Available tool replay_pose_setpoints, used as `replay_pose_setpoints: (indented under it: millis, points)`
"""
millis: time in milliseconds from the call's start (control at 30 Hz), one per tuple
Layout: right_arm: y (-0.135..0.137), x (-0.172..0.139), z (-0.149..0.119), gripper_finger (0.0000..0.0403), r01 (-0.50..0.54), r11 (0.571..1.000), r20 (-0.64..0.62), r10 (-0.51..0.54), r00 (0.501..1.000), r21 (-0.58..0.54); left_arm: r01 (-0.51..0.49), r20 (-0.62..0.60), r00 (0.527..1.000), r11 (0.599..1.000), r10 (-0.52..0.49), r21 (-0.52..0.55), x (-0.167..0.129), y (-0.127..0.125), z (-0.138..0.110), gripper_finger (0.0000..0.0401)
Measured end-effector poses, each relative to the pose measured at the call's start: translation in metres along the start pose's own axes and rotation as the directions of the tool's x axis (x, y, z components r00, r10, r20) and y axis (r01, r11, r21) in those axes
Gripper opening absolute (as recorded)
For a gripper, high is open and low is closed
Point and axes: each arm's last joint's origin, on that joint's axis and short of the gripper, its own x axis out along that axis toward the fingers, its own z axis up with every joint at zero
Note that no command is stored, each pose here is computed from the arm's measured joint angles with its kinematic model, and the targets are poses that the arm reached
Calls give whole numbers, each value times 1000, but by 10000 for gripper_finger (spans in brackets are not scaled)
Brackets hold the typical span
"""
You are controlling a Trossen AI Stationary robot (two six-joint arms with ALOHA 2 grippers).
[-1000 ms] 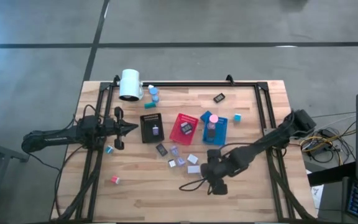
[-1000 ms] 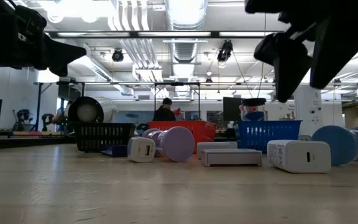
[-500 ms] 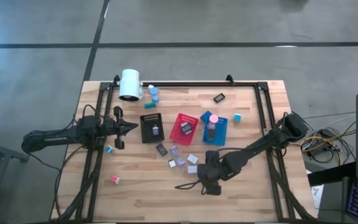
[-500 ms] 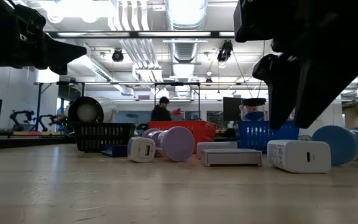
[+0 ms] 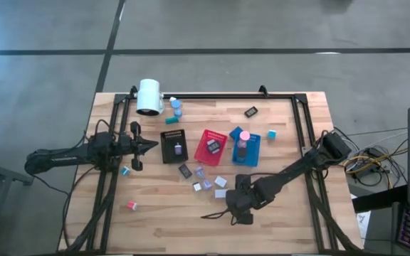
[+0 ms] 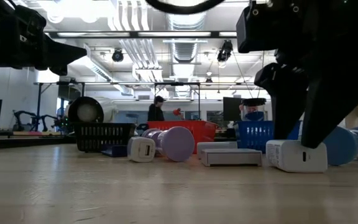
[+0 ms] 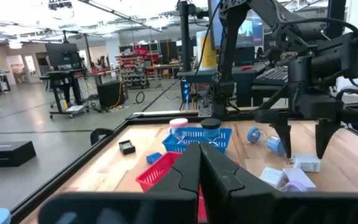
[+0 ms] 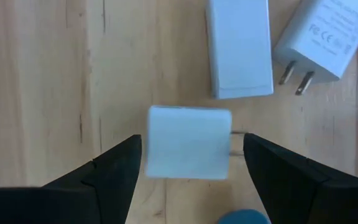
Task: Pick & Place Office items
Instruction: Put the bottom white charger adapter into the black bin
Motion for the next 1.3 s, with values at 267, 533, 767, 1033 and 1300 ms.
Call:
replay_pose_setpoints:
  millis: [267, 533, 767, 1033, 1300]
  points:
    - [-2, 4, -5, 272, 4, 1000, -7, -5, 1000, -19, 0, -1, 1000, 1000, 0, -17, 0, 0, 0, 7]
    - [-2, 9, -5, 259, -16, 998, 35, 18, 999, -66, 1, -23, 1000, 1000, -2, -32, 0, 0, -2, 7]
    - [-4, 9, -3, 193, -41, 997, 19, 42, 999, -63, 1, -23, 1000, 999, -2, -35, 0, 0, -2, 7]
    - [-8, -3, 4, 193, -61, 996, 54, 65, 996, -57, 1, -23, 1000, 999, -2, -35, 0, 0, -2, 7]
    - [-24, -69, 25, 193, -117, 985, 341, 154, 927, -127, 1, -22, 1000, 999, -2, -36, 0, 0, -2, 7]
